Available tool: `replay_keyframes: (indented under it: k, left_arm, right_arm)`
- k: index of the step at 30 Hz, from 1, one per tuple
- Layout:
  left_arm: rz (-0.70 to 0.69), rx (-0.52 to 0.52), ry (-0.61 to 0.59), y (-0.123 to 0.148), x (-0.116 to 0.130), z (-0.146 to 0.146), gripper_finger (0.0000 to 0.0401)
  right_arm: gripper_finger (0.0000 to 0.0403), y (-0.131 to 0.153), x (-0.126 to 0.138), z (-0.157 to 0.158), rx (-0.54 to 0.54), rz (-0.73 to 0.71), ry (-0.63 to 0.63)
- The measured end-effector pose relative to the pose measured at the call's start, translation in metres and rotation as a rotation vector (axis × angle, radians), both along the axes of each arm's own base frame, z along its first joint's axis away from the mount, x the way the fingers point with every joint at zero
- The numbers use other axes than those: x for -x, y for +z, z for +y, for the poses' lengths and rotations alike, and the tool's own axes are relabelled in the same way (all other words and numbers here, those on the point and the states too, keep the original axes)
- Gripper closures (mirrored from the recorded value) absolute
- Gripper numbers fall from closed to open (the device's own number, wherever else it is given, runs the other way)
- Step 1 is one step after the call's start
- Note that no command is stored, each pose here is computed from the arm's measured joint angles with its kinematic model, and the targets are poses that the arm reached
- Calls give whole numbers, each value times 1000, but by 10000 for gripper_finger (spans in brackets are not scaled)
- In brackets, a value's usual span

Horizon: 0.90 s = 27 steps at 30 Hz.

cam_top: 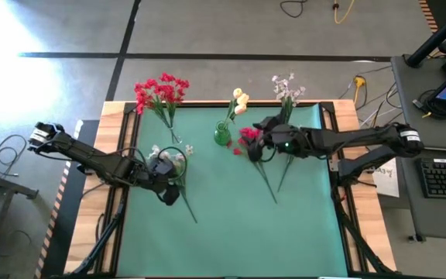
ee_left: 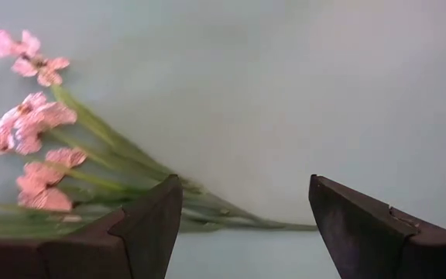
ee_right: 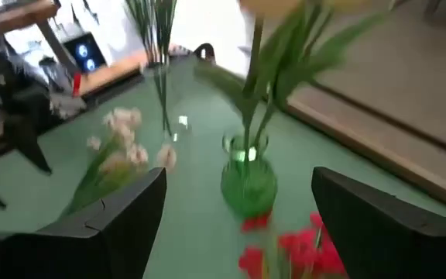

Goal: Sort flowers into vase by color
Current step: Put the red flowers into the transparent vase

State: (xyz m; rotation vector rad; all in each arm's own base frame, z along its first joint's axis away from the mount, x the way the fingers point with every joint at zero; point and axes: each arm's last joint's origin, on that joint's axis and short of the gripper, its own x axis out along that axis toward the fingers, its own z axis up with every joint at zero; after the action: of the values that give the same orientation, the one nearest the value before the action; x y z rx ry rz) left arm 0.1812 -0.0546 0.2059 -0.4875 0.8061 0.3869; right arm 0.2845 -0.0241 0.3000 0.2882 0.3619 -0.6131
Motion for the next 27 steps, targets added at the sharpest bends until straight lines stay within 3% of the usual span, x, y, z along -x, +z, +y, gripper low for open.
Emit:
replay_keyframes:
  k: [15, 21, 27]
  left_arm:
    - [-186, -26, -98, 14, -14, -5, 133]
    - [-297, -59, -154, 23, -21, -8, 133]
    - [-311, -62, -159, 24, -22, -8, 133]
  right_arm:
    - [92, -33, 21, 33, -237, 278, -46]
    - [97, -65, 8, 41, -249, 406, -40]
    - [91, -105, -8, 44, -307, 545, -63]
